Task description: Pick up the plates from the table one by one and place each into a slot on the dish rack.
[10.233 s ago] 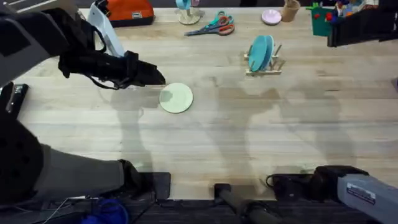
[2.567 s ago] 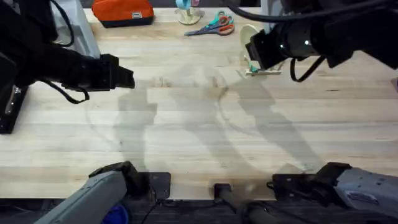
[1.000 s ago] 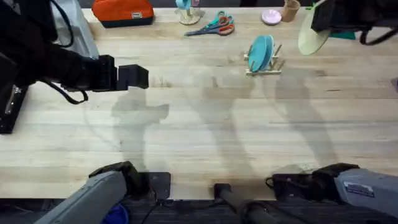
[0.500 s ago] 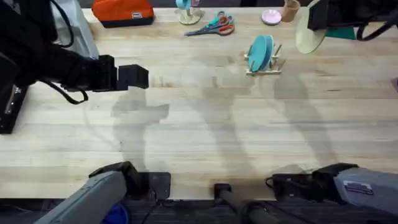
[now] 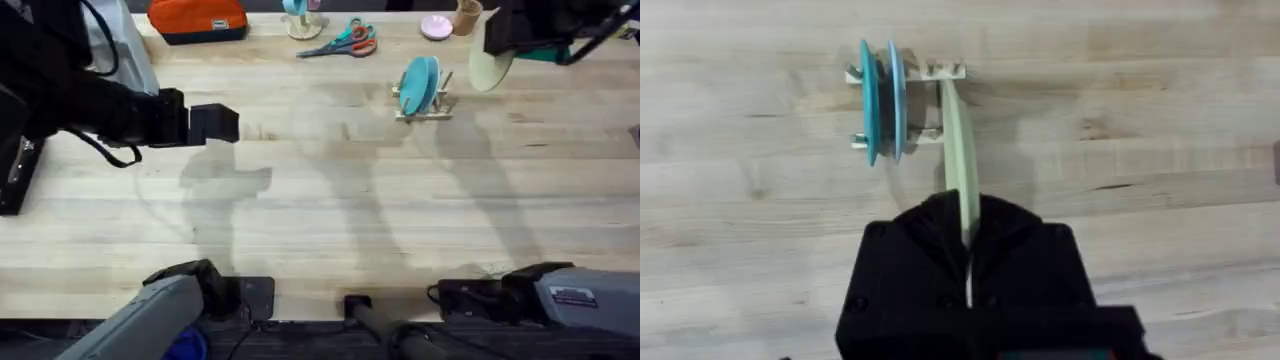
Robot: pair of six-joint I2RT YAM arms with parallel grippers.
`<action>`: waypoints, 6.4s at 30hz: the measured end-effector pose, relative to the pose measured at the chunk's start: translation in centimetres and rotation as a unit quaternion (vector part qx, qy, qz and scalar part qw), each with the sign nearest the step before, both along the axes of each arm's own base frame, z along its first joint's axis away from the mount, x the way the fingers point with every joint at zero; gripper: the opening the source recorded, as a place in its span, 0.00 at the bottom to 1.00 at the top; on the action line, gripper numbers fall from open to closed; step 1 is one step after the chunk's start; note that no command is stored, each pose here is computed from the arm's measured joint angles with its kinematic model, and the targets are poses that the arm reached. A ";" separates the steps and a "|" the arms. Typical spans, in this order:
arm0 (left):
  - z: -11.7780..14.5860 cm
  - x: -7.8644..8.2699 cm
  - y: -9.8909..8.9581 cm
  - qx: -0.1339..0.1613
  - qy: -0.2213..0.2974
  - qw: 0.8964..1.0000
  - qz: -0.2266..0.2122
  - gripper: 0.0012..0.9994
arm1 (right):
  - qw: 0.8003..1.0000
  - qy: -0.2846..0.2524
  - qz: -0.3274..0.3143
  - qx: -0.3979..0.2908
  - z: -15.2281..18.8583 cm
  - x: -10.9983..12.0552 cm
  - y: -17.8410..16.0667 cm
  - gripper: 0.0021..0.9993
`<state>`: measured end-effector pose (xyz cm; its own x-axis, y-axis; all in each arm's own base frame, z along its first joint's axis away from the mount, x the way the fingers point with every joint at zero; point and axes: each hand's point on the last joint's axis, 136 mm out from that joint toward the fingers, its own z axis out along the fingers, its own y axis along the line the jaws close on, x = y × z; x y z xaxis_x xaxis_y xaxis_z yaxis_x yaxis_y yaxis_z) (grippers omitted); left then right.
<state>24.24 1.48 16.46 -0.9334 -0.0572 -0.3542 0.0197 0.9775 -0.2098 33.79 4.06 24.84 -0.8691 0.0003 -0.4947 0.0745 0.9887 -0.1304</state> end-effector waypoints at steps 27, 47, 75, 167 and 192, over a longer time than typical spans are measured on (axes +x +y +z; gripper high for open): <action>0.0 0.0 0.0 0.000 0.000 1.000 0.000 1.00 | 1.000 0.003 0.000 -0.001 -2.7 3.5 0.9 0.03; 0.0 0.0 0.0 0.000 0.001 1.000 0.000 1.00 | 0.999 0.033 -0.009 -0.008 -6.2 5.7 0.8 0.03; 0.0 0.0 0.0 0.000 0.001 1.000 0.000 1.00 | 0.999 0.047 -0.005 0.006 -8.5 7.1 1.4 0.03; -0.1 -0.1 0.0 0.000 0.002 1.000 0.000 1.00 | 0.998 -0.016 0.060 0.012 6.1 -5.9 0.6 0.99; -0.1 -0.1 0.0 0.000 0.002 1.000 0.000 1.00 | 0.992 -0.103 0.060 0.034 7.2 -17.8 -3.1 0.99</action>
<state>24.15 1.46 16.41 -0.9349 -0.0580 -0.3502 0.0184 0.9774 -0.2108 15.97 0.98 32.02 -0.7455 -0.0581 -0.6640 -0.0268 0.9980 -0.0572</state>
